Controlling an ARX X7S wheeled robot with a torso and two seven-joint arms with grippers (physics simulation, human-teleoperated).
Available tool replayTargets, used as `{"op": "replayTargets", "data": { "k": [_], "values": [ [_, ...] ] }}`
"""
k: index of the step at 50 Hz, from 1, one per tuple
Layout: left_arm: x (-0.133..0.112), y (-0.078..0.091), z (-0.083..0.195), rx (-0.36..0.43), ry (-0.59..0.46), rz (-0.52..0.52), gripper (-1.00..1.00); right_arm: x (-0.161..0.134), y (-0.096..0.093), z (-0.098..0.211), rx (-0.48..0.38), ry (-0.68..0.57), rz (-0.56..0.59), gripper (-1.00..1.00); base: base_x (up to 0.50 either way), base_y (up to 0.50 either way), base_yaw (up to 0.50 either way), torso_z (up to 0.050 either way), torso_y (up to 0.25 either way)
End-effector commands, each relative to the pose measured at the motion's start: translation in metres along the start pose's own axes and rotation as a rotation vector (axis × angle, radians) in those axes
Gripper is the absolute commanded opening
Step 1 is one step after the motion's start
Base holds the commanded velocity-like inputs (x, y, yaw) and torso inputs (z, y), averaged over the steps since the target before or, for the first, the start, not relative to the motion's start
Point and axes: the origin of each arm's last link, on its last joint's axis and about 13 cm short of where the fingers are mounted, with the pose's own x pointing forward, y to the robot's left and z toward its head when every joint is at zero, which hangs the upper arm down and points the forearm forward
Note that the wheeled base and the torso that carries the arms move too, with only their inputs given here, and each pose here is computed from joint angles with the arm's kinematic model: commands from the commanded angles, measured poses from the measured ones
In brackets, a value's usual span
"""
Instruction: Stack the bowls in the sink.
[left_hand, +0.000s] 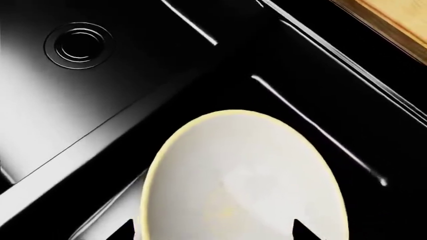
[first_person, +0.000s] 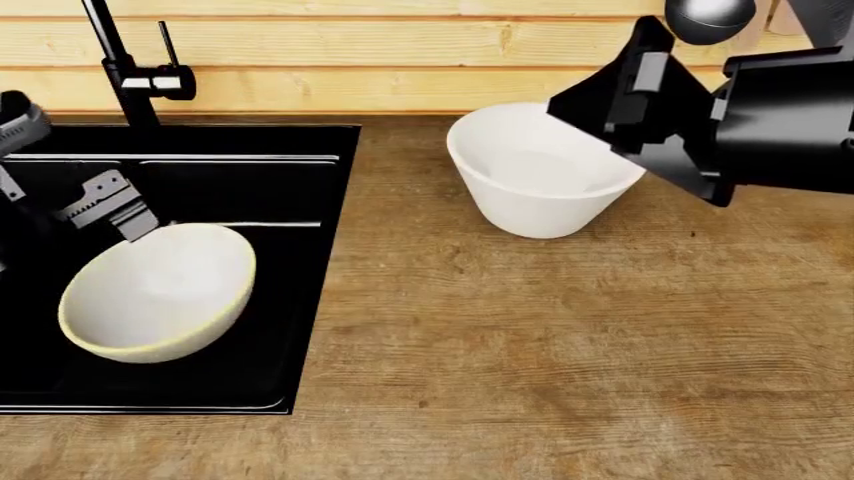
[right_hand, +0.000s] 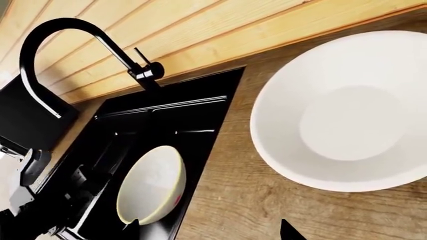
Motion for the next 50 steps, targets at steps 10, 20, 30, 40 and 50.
{"op": "replayTargets", "data": {
  "k": [10,20,30,40,50],
  "values": [
    [-0.056,-0.014,0.007,0.060,-0.036,-0.249,1.00,0.009,-0.009,0.010,0.134,-0.063,-0.091,1.00,0.00,0.00,0.00,0.000,0.000],
    [-0.074,-0.023,0.005,0.118,-0.024,-0.475,1.00,0.016,-0.019,0.022,0.234,-0.121,-0.231,1.00,0.00,0.00,0.00,0.000,0.000],
    [-0.080,-0.026,0.003,0.146,-0.008,-0.565,1.00,0.035,-0.036,0.030,0.354,-0.104,-0.317,1.00,0.00,0.00,0.00,0.000,0.000],
    [-0.083,-0.029,0.002,0.162,-0.007,-0.609,1.00,0.053,-0.057,0.032,0.396,-0.100,-0.397,1.00,0.00,0.00,0.00,0.000,0.000],
    [-0.083,-0.029,0.002,0.168,-0.008,-0.630,1.00,0.070,-0.069,0.031,0.402,-0.074,-0.442,1.00,0.00,0.00,0.00,0.000,0.000]
  ]
}}
